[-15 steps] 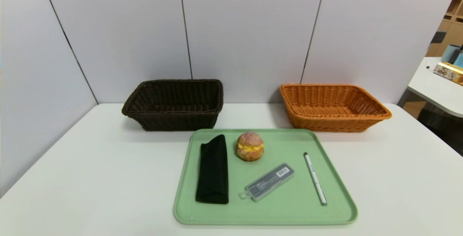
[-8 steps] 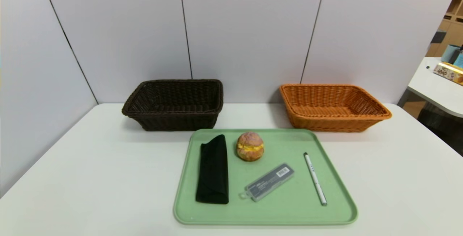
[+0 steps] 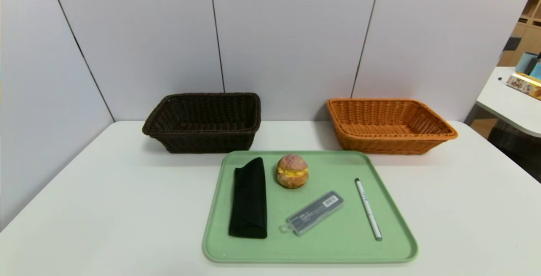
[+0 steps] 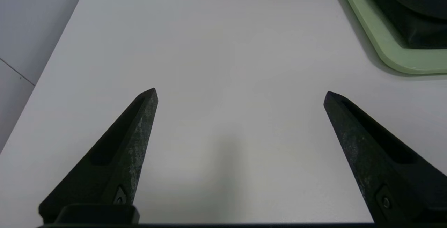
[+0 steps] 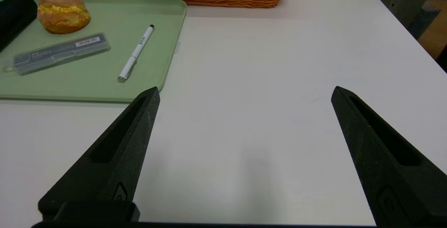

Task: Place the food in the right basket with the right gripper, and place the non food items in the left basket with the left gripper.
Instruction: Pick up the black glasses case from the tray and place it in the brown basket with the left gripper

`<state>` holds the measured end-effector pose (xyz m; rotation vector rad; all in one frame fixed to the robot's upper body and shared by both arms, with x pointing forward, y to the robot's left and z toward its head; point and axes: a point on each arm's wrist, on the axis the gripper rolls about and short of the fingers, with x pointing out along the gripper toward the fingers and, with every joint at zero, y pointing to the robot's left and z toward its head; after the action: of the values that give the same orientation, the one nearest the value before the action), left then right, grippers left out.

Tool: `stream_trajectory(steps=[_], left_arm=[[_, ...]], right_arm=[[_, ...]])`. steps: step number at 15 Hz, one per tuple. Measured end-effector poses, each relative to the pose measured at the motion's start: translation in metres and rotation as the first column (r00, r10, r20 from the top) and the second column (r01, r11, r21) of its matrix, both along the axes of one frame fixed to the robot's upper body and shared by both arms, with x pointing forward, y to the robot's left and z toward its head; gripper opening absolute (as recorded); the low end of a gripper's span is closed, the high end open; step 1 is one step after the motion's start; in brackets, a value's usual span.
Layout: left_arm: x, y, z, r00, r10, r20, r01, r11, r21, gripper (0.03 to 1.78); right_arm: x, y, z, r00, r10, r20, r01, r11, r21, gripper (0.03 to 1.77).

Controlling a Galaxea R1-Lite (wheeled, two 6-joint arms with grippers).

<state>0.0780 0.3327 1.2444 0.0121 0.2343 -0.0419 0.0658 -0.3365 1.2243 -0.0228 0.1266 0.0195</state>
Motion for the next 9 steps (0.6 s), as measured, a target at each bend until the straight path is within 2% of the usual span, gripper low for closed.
stream_trajectory(steps=[3,6,9], left_arm=[[0.022,0.000,0.029,0.997,0.005,-0.081,-0.006,1.000,-0.011,1.69],[0.051,0.000,0.057,0.980,0.004,-0.198,-0.007,1.000,-0.012,1.69],[0.086,0.000,0.088,0.961,0.005,-0.278,-0.010,1.000,-0.016,1.69]], right_arm=[[0.011,0.000,0.029,0.994,0.013,-0.109,-0.013,1.000,0.000,1.69],[0.031,0.001,0.063,0.979,0.023,-0.204,-0.023,1.000,0.001,1.69],[0.066,0.001,0.094,0.949,0.025,-0.316,-0.026,1.000,0.003,1.69]])
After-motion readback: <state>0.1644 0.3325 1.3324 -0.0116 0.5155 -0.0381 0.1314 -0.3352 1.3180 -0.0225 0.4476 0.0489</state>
